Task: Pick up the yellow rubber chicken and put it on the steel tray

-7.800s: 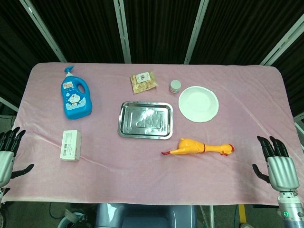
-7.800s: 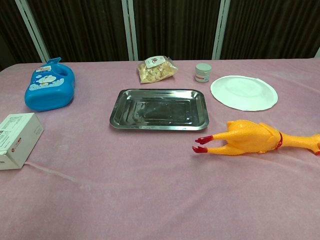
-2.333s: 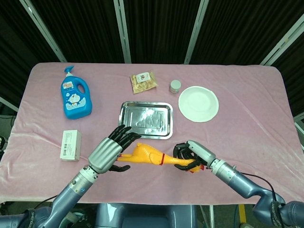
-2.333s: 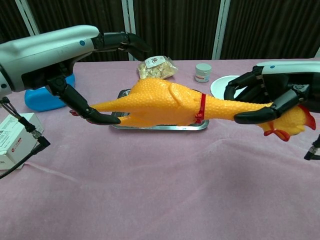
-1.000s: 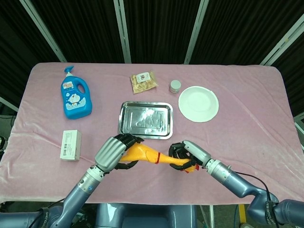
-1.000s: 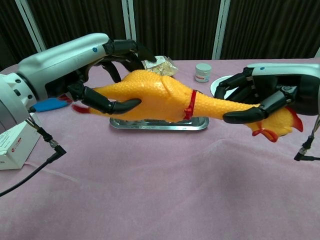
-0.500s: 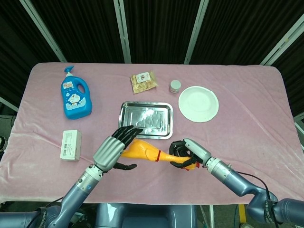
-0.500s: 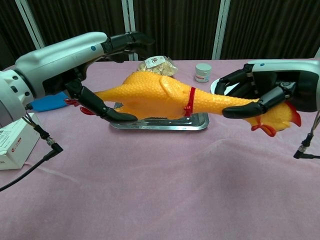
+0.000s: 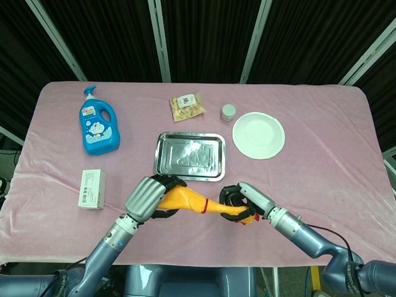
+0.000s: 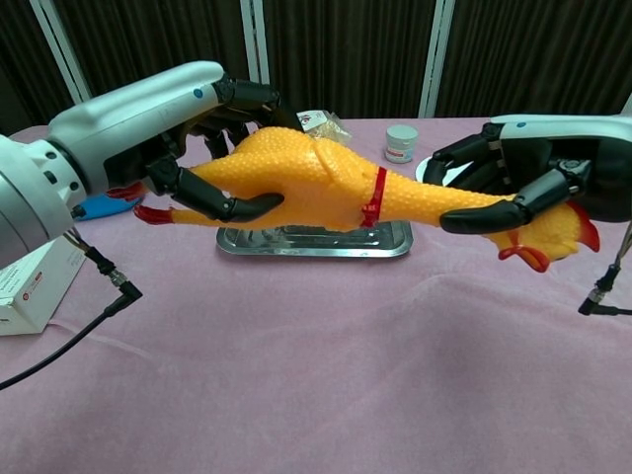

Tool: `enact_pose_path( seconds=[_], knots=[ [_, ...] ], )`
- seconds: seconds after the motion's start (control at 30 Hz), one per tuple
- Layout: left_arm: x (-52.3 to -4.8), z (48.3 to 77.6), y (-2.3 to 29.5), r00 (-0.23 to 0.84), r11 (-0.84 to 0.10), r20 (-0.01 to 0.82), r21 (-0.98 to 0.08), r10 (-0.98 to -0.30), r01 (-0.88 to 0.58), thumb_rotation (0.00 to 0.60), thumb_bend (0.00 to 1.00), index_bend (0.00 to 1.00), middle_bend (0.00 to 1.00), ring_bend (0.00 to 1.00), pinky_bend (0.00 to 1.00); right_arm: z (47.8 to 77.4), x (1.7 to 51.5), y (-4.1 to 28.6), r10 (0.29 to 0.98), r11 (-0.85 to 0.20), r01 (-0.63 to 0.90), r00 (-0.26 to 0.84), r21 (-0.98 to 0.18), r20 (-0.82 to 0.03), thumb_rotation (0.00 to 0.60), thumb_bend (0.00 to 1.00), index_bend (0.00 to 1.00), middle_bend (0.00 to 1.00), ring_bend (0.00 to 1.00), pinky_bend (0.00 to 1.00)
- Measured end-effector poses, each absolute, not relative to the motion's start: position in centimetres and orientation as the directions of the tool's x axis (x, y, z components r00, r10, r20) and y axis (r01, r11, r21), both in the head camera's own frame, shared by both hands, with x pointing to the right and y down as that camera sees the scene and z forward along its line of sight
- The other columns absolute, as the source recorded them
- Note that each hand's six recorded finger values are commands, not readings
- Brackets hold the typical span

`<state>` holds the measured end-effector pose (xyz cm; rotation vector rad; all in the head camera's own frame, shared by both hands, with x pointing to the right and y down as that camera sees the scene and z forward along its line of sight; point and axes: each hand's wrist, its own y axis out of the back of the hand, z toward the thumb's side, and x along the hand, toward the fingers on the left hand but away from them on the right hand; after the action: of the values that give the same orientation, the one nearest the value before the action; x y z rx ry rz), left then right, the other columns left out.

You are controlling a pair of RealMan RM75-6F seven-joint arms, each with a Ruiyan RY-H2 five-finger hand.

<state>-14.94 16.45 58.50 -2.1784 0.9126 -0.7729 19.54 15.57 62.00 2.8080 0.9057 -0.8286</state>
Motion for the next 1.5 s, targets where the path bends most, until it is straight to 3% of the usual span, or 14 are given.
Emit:
enact_pose_path(
  seconds=[0.17, 0.33, 0.4, 0.43, 0.5, 0.57, 0.67, 0.73, 1.23, 1.5],
  knots=[
    [-14.7, 58.8, 16.8, 0.595, -0.549, 0.255, -0.741, -0.763, -0.386, 0.600, 0.75, 0.75, 0.88, 0.77, 0.77, 61.9, 19.6, 15.8, 0.516, -0.824, 0.561, 0.682, -0.082, -0.518, 0.600, 0.61, 0.96, 0.77, 0.79, 0.93],
    [-14.5, 58.8, 16.9, 0.600, -0.559, 0.261, -0.734, -0.756, -0.385, 0.600, 0.75, 0.77, 0.91, 0.81, 0.80, 61.9, 19.6, 16.0, 0.512, -0.826, 0.558, 0.687, -0.077, -0.516, 0.600, 0.61, 0.96, 0.77, 0.79, 0.93],
    [-14.5, 58.7, 16.9, 0.600, -0.561, 0.262, -0.731, -0.756, -0.389, 0.600, 0.68, 0.70, 0.84, 0.74, 0.77, 61.9, 19.6, 16.1, 0.510, -0.827, 0.556, 0.688, -0.077, -0.517, 0.600, 0.61, 0.96, 0.77, 0.79, 0.93],
    [-14.5, 58.7, 16.9, 0.600, -0.562, 0.261, -0.729, -0.756, -0.391, 0.600, 0.58, 0.61, 0.75, 0.65, 0.70, 61.9, 19.6, 16.1, 0.510, -0.827, 0.556, 0.688, -0.077, -0.517, 0.600, 0.61, 0.96, 0.77, 0.79, 0.93],
    [-14.6, 58.6, 16.9, 0.599, -0.564, 0.260, -0.722, -0.757, -0.400, 0.600, 0.37, 0.42, 0.57, 0.47, 0.52, 61.9, 19.7, 16.1, 0.512, -0.826, 0.558, 0.686, -0.078, -0.517, 0.600, 0.61, 0.96, 0.77, 0.79, 0.93],
    [-14.8, 58.6, 17.0, 0.601, -0.572, 0.266, -0.716, -0.753, -0.400, 0.600, 0.16, 0.21, 0.34, 0.25, 0.27, 61.9, 19.8, 16.1, 0.515, -0.824, 0.560, 0.683, -0.082, -0.518, 0.600, 0.61, 0.96, 0.77, 0.79, 0.93],
    [-15.3, 58.5, 17.1, 0.605, -0.578, 0.281, -0.726, -0.745, -0.374, 0.600, 0.04, 0.04, 0.13, 0.05, 0.09, 61.9, 20.0, 16.0, 0.518, -0.823, 0.561, 0.679, -0.087, -0.520, 0.600, 0.61, 0.96, 0.77, 0.79, 0.93],
    [-15.6, 58.3, 17.0, 0.607, -0.579, 0.289, -0.732, -0.740, -0.358, 0.600, 0.02, 0.01, 0.07, 0.01, 0.05, 61.9, 20.2, 16.0, 0.520, -0.821, 0.563, 0.676, -0.090, -0.522, 0.600, 0.61, 0.96, 0.77, 0.79, 0.93],
    [-17.5, 56.5, 16.0, 0.592, -0.542, 0.249, -0.746, -0.766, -0.387, 0.600, 0.01, 0.00, 0.02, 0.00, 0.02, 62.6, 22.0, 15.1, 0.549, -0.795, 0.596, 0.629, -0.111, -0.550, 0.600, 0.62, 0.96, 0.77, 0.79, 0.93],
    [-20.4, 55.5, 16.3, 0.572, -0.508, 0.243, -0.781, -0.783, -0.364, 0.600, 0.01, 0.00, 0.02, 0.00, 0.02, 63.6, 24.4, 12.1, 0.614, -0.729, 0.667, 0.540, -0.152, -0.576, 0.600, 0.63, 0.96, 0.77, 0.79, 0.93]
  ],
)
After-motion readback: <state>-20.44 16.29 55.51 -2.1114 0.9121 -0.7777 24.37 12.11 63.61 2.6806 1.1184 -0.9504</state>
